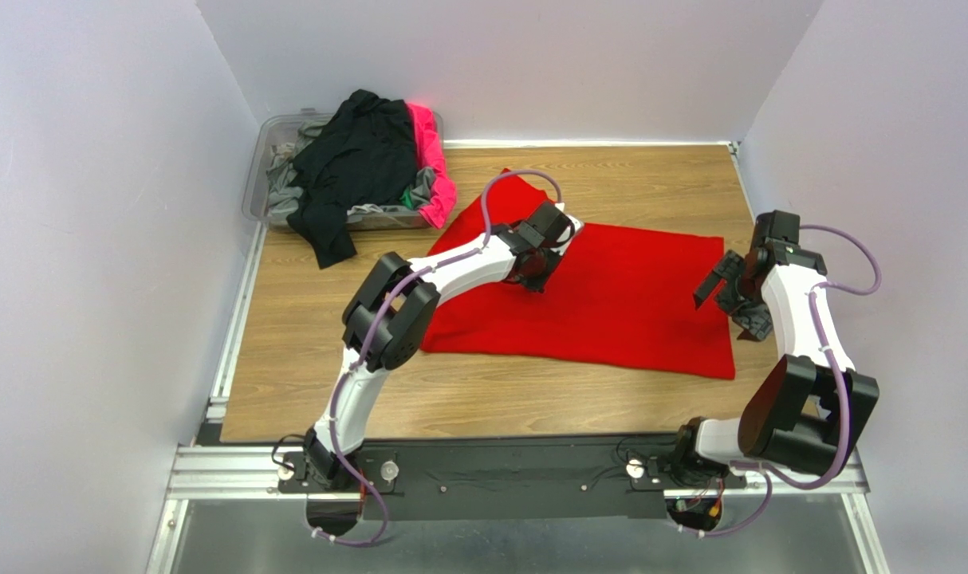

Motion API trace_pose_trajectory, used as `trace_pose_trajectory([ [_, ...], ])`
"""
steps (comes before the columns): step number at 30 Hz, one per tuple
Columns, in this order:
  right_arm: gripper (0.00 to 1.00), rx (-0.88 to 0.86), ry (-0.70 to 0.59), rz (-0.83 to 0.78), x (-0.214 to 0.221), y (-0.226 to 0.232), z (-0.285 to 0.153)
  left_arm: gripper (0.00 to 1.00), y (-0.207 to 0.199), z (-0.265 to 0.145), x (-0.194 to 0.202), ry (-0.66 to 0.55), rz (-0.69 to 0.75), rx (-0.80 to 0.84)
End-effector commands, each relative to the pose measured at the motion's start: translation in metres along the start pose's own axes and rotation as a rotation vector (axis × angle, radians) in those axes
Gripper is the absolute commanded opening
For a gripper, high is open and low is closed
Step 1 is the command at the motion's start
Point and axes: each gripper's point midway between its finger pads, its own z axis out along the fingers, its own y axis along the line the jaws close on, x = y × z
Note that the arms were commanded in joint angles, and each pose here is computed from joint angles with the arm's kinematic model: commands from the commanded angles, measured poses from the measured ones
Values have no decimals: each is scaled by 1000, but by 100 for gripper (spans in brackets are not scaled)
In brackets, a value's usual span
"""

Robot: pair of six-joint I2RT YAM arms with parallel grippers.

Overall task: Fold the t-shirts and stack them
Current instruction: Fold the tshirt

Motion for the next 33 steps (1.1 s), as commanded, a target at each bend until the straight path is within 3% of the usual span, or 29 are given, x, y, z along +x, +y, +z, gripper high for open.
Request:
trace_pose_trajectory([
  [1,96,-8,5,9,4,0,3,0,1,4,0,7,30,-20],
  [8,96,-12,0,10,3,1,1,1,0,1,-11,-19,-15,-33],
  [11,96,-14,-5,10,2,1,0,9,-1,-3,-23,-47,-38,-31],
  [14,96,-13,-7,11,1,0,0,23,-6,-6,-34,-73,-58,-12],
  [19,96,-19,-19,7,-2,2,-3,31,-12,-13,-44,-98,-68,25],
  [24,96,-39,-44,-6,-9,5,-9,51,-19,-29,-57,-142,-89,58],
  [28,95,-111,-99,-22,-18,19,-21,56,-23,-67,-81,-238,-122,105],
  [33,95,-170,-132,-68,-23,45,-26,57,-5,-93,-74,-287,-218,102],
])
